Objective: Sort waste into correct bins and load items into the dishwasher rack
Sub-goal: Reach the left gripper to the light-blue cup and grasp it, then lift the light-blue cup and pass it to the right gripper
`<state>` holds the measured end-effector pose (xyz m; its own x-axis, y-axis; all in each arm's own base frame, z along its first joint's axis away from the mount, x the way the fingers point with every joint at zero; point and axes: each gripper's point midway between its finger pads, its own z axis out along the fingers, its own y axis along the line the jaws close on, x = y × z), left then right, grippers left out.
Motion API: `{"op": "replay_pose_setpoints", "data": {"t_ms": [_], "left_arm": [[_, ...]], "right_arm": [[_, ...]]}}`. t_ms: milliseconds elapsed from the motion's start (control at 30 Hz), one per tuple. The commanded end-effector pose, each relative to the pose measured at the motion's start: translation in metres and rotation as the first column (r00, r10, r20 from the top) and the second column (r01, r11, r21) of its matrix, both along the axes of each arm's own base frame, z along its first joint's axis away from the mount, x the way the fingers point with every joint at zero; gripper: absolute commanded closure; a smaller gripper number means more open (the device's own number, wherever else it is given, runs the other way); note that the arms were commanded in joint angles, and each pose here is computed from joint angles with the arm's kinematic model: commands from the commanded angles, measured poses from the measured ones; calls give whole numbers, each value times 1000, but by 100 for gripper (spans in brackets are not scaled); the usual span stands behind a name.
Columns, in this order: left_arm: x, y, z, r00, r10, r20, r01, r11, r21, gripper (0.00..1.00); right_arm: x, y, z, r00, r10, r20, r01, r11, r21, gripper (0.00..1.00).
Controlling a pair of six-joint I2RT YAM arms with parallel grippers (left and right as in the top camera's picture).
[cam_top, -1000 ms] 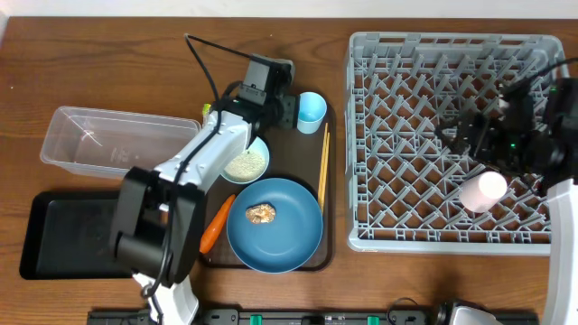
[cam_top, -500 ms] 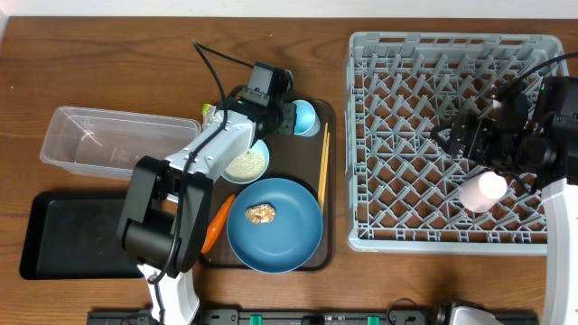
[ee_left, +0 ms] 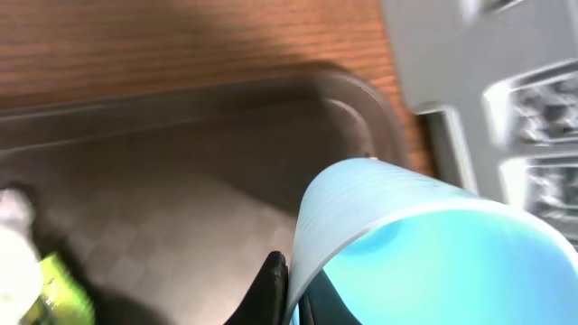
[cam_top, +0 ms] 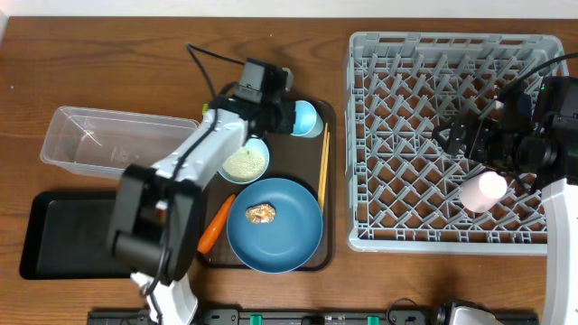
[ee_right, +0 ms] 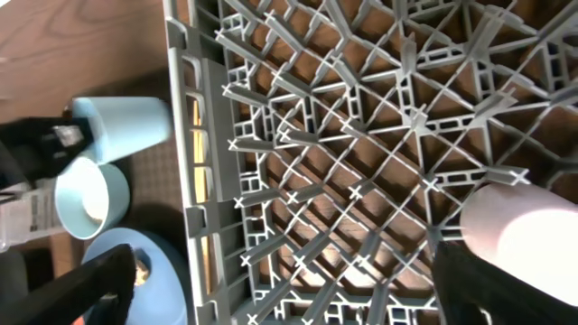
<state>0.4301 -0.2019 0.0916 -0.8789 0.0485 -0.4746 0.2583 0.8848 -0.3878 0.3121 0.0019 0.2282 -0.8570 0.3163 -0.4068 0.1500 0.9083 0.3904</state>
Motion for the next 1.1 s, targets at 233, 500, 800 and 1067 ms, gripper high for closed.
{"op": "replay_pose_setpoints", "data": {"t_ms": [233,500,800,1067], "left_arm": [[-50,11,170,971,-182,157,236,838,-492,94],[-107,-7,226,891,-403,210,424,572,-702,93],[-133,-14,246,839,-496,224,467,445,-764,94],[-140,-13,256,830,-494,258,495,441,-748,94]], "right_arm": [[-3,81,45,840,447,306,-500,858,119,2],[-14,160,97,509,619,599,-798,600,59,11],[-28,215,120,264,675,690,-889,447,-97,13],[-32,239,119,200,696,690,-899,410,-153,13]]}}
